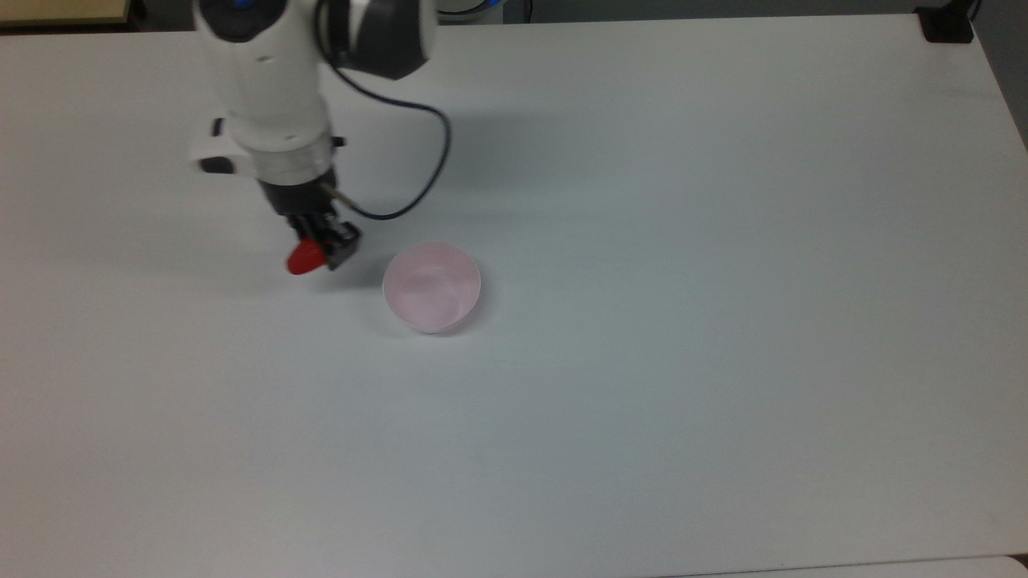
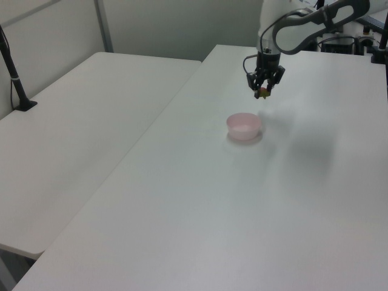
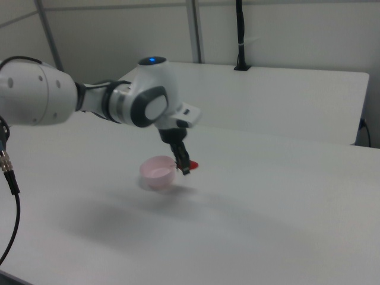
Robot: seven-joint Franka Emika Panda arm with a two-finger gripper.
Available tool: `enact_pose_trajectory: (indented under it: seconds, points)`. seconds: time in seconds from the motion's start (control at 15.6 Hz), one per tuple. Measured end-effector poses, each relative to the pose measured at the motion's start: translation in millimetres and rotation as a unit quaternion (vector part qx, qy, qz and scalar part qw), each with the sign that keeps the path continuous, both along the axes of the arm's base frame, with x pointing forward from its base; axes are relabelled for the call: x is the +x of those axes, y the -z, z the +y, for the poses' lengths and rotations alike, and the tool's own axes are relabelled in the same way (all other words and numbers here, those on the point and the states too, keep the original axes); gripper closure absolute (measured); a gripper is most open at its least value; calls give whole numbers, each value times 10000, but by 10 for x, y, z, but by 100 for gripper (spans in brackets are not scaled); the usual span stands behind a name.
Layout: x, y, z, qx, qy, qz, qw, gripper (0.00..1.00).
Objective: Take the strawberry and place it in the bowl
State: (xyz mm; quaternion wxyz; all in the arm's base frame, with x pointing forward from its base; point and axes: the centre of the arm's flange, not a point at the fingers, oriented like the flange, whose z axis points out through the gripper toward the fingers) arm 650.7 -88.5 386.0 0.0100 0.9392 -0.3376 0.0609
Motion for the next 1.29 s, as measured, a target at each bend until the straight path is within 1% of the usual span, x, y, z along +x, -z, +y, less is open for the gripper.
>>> enact_pose_trajectory:
  seconds: [0.19, 0.32, 0.39, 0.51, 0.58, 0.64, 0.71, 0.77, 0.96, 1.03, 1.29]
  points:
    - [70, -37, 627, 25, -445, -18, 9990, 54]
    - [78, 6, 855, 30, -612, 15, 9981, 51]
    - [79, 20, 910, 31, -654, 25, 9979, 51]
    - [86, -3, 975, 28, -707, 3, 9975, 34]
    - [96, -52, 1023, 24, -748, -26, 9972, 24]
    - [92, -126, 1078, 12, -805, 14, 9967, 17]
    - [75, -228, 1125, -17, -914, 112, 9957, 6]
    - [42, -361, 1178, -54, -1147, 246, 9931, 0]
    - [-157, -821, 1364, -121, -2017, 647, 9772, 0]
    - [-234, -963, 1397, -132, -2178, 720, 9732, 0]
    - [-539, -1499, 1407, -171, -2519, 805, 9642, 0]
